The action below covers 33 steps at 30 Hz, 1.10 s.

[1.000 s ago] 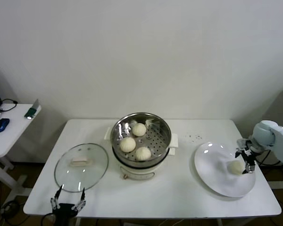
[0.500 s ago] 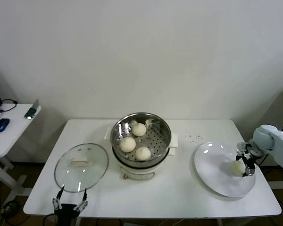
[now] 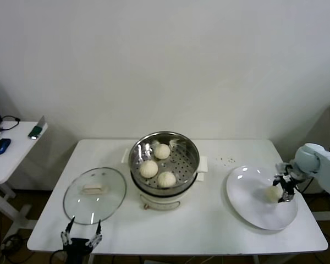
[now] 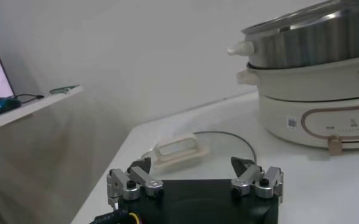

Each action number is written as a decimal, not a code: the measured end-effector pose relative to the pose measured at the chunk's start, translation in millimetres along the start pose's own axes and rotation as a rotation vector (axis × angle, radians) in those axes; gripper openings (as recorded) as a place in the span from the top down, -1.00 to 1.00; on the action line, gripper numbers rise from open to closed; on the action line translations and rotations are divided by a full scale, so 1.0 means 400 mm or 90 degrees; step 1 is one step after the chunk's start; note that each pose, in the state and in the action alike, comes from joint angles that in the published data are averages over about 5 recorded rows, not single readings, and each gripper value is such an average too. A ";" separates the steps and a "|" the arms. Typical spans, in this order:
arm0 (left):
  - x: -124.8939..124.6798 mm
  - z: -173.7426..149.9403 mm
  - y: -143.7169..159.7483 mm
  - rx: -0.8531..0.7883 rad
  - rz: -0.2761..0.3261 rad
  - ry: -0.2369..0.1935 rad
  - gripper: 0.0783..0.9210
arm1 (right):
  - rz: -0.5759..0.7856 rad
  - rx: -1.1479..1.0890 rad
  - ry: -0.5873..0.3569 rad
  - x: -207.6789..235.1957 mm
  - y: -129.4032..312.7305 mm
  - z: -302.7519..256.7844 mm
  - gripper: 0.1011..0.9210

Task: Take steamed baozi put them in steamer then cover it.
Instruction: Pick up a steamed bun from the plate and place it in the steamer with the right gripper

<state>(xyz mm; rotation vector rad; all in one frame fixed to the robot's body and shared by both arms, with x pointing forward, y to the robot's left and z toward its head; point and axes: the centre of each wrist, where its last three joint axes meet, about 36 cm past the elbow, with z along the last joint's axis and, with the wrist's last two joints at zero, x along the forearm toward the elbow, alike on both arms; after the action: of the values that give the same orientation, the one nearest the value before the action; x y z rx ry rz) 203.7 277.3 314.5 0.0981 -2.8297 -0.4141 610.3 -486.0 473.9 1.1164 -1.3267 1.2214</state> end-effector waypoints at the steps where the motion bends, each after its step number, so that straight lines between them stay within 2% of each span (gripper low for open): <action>1: 0.001 0.000 -0.001 0.001 0.000 0.000 -0.77 | 0.005 -0.002 -0.005 0.013 -0.010 -0.007 -0.45; 10: 0.005 -0.018 -0.018 0.013 0.007 -0.006 -0.77 | 0.059 -0.008 -0.061 0.207 -0.149 -0.128 -0.45; 21: 0.003 -0.039 -0.048 0.018 0.020 -0.018 -0.77 | 0.099 0.038 -0.137 0.492 -0.297 -0.431 -0.45; 27: 0.000 -0.044 -0.059 0.018 0.028 -0.027 -0.77 | 0.087 0.072 -0.155 0.556 -0.303 -0.616 -0.45; 33: -0.011 -0.055 -0.062 0.015 0.036 -0.040 -0.77 | 0.062 0.103 -0.152 0.553 -0.278 -0.773 -0.45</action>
<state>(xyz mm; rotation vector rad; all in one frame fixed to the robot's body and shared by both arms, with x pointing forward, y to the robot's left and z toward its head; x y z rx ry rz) 214.8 248.1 326.4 0.0096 -2.8915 -0.3774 720.6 -188.0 710.5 1.3597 -1.4957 1.3166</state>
